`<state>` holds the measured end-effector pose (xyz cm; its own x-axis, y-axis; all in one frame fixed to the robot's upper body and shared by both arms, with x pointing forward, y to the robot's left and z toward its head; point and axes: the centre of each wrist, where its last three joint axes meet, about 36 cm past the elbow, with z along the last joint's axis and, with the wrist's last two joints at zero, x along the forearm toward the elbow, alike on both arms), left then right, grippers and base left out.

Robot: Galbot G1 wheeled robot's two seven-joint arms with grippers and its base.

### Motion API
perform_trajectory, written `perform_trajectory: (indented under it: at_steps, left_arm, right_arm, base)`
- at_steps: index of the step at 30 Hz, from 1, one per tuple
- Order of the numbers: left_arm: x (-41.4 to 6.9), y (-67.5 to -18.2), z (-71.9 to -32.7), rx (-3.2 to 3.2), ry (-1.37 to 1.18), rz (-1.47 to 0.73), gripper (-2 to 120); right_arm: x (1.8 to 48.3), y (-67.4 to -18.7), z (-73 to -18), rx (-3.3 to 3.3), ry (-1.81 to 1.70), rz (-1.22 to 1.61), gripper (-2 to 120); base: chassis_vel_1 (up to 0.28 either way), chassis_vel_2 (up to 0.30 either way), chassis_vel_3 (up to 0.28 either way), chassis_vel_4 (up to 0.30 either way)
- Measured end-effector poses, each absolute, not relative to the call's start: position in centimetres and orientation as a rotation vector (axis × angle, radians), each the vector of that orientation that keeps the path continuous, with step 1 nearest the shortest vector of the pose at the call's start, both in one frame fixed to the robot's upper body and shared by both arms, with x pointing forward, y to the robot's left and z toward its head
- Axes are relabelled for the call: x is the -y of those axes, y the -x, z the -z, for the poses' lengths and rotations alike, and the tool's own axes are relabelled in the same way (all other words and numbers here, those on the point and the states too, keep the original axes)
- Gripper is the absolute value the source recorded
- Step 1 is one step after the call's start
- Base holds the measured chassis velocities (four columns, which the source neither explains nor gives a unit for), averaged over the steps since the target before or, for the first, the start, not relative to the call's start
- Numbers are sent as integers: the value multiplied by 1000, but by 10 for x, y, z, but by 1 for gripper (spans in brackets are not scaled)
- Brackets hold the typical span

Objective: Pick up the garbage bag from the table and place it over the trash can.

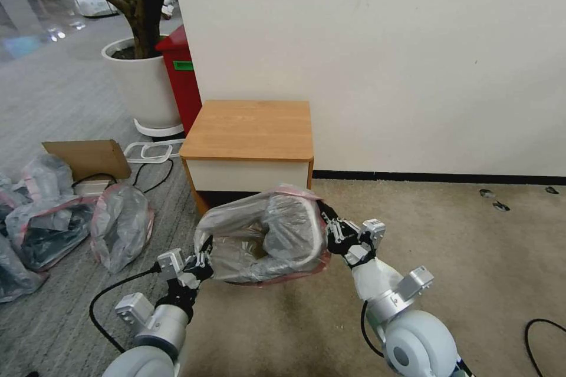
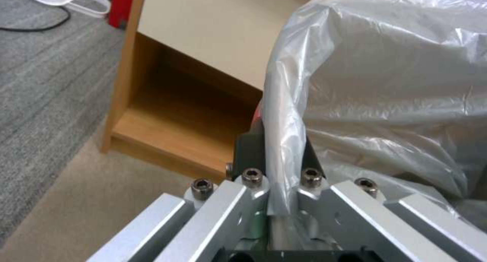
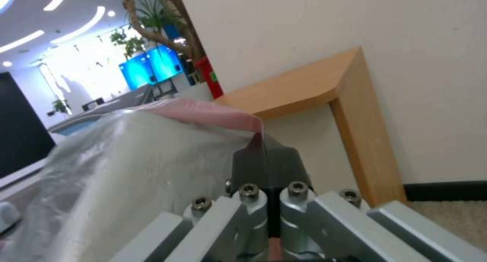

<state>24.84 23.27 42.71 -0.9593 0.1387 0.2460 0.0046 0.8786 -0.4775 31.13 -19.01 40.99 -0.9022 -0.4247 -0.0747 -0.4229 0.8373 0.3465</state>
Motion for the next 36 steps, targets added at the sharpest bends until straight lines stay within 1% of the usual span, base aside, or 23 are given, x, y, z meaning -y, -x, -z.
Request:
perform_trajectory:
  at_steps: [23, 29, 34, 36]
  left_arm:
    - [-215, -241, -436, 2763, 183, -781, 0]
    - [-214, -240, -437, 2763, 184, -791, 0]
    - [-218, -246, -440, 2783, 143, -783, 0]
    - [-224, -251, -440, 2798, 87, -756, 0]
  right_arm:
    - [205, -350, -364, 3000, -552, 295, 0]
    - [205, -351, -358, 2998, -534, 258, 0]
    - [207, -347, -356, 3018, -474, 166, 0]
    - [212, -341, -360, 3052, -371, 3, 8]
  base:
    - [0, 0, 0, 0]
    - [0, 0, 0, 0]
    - [0, 0, 0, 0]
    - [0, 0, 0, 0]
